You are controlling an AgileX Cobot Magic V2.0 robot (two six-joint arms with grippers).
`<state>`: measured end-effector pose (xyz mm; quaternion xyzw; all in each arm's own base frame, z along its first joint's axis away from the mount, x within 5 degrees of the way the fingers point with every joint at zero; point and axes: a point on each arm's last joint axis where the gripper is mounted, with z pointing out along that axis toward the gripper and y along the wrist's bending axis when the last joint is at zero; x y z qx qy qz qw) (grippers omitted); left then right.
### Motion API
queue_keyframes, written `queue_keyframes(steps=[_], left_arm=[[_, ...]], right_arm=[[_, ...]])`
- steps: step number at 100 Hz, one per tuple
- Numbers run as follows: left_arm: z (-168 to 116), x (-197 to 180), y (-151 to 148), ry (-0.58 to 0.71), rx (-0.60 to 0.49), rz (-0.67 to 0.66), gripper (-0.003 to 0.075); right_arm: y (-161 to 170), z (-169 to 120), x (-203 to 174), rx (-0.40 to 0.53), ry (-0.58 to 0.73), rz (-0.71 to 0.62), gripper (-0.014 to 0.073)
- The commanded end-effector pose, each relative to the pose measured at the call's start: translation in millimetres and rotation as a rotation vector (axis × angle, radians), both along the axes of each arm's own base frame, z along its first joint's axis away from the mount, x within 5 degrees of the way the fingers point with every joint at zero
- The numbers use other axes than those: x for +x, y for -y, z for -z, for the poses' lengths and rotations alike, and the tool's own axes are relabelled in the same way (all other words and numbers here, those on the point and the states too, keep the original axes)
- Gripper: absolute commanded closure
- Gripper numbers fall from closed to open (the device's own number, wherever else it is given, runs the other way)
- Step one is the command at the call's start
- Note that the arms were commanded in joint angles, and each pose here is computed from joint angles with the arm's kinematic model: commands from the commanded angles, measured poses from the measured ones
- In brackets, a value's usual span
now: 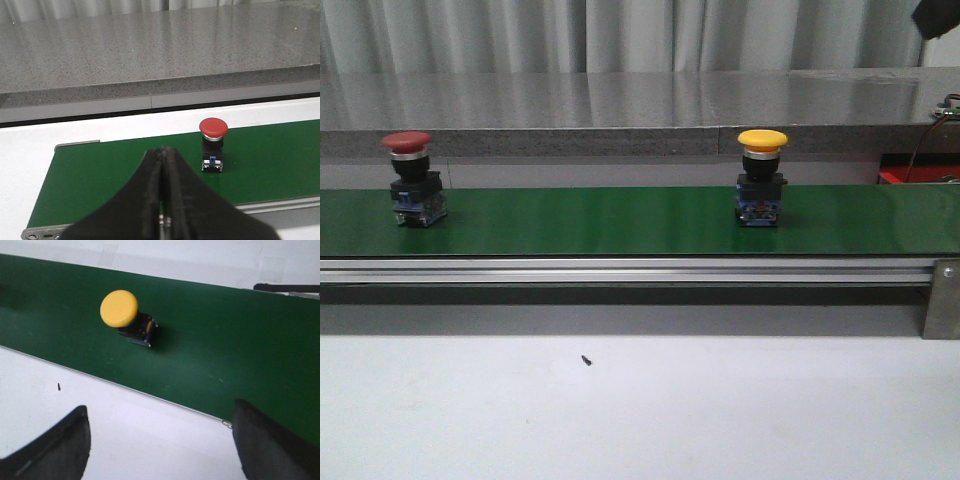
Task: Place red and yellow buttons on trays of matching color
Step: 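Reach the right gripper down toward the yellow button on the belt, then grasp the yellow button off the belt with the right gripper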
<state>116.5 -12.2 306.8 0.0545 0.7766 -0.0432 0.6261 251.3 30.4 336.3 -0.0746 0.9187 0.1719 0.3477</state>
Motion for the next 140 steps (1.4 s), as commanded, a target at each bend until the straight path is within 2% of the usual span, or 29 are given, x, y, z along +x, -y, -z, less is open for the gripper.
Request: queue_keyframes(steps=[1, 27, 39, 80, 87, 102, 107, 124, 140], left_arm=[[-14, 1, -1, 0.076, -0.025, -0.022, 0.074], [-14, 1, -1, 0.076, -0.025, -0.022, 0.0739], [-14, 1, -1, 0.076, -0.025, -0.022, 0.074], [-14, 1, -1, 0.076, -0.025, -0.022, 0.074], [-14, 1, -1, 0.076, -0.025, -0.022, 0.074], [-14, 1, -1, 0.076, -0.025, -0.022, 0.074], [-14, 1, -1, 0.076, -0.025, -0.022, 0.074], [-14, 1, -1, 0.076, -0.025, -0.022, 0.074], [-14, 1, -1, 0.076, -0.025, -0.022, 0.074]], right_arm=[[-10, -11, 16, -0.035, 0.076, -0.033, 0.0013], [-39, 6, 57, -0.11, 0.059, -0.095, 0.0013], [-49, 10, 71, -0.115, 0.052, -0.116, 0.0013], [-52, 47, 106, -0.158, -0.004, -0.105, 0.0018], [-52, 52, 109, -0.157, -0.019, -0.09, 0.0068], [-50, 53, 110, -0.173, -0.026, -0.083, 0.0321], [-50, 50, 110, -0.173, -0.03, -0.088, 0.0373], [-51, 33, 105, -0.158, -0.034, -0.091, 0.0377], [-37, 14, 87, -0.135, -0.066, -0.056, 0.0377]])
